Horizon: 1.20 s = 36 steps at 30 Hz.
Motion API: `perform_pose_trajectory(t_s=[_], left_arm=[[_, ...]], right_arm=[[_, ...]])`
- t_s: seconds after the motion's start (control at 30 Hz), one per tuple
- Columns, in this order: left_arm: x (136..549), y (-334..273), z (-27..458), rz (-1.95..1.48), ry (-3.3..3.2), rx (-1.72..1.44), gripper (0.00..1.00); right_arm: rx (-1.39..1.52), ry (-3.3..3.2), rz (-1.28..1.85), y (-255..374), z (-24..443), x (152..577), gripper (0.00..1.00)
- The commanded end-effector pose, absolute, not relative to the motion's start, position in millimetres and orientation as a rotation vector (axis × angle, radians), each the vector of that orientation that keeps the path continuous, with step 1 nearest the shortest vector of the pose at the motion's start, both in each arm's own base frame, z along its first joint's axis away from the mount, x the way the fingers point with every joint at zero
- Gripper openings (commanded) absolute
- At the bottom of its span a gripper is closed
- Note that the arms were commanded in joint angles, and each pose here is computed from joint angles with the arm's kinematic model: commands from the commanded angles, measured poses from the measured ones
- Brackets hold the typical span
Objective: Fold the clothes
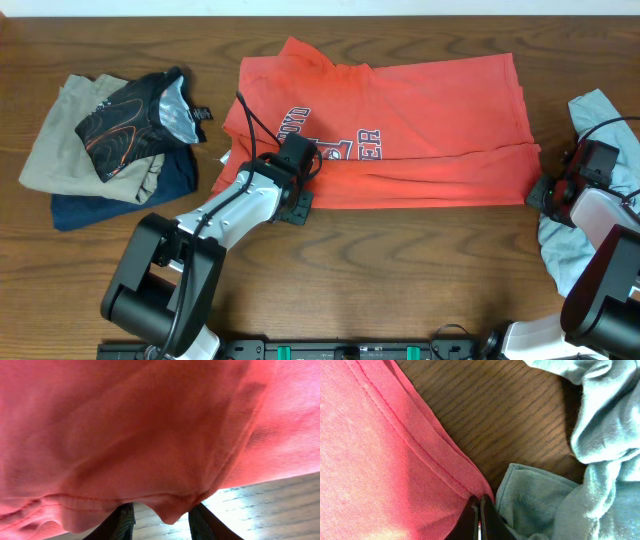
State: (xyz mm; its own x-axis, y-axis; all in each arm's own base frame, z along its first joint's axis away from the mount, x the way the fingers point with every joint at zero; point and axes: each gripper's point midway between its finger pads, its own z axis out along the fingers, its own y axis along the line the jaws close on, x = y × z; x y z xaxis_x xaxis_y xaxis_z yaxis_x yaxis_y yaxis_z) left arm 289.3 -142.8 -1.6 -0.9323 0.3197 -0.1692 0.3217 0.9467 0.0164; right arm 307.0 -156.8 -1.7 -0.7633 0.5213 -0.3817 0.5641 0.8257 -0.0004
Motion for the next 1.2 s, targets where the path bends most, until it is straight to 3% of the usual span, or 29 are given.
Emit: perform_pose_trajectory(t_s=[0.0, 0.13, 0.23, 0.5, 0.8, 0.83, 0.9, 0.93, 1.17], left_arm=[[299, -136, 6, 0.059, 2.892, 0.485, 0.33], [303, -138, 12, 0.049, 2.876, 0.480, 0.15], [301, -139, 11, 0.037, 2.884, 0.483, 0.07], [295, -164, 39, -0.188, 2.875, 0.514, 0.06], [372, -204, 160, -0.337, 2.366, 0.479, 0.06], [377, -208, 164, -0.361, 2.342, 0.468, 0.13], [378, -210, 160, -0.363, 2.349, 0.470, 0.47], [376, -208, 155, -0.357, 2.369, 0.472, 0.55], [354, -163, 116, -0.162, 2.590, 0.423, 0.58]], right_arm=[[0.867, 2.703, -0.212, -160, -18, 284, 0.01], [0.867, 2.703, -0.212, -160, -18, 284, 0.01], [0.867, 2.703, -0.212, -160, -18, 284, 0.01], [0.866, 2.702, -0.212, -160, -18, 284, 0.01], [0.867, 2.701, -0.212, -160, -18, 284, 0.01], [0.867, 2.703, -0.211, -160, -18, 284, 0.01], [0.868, 2.705, -0.211, -160, -18, 284, 0.01], [0.868, 2.705, -0.211, -160, -18, 284, 0.01], [0.871, 2.702, -0.206, -159, -18, 284, 0.01]])
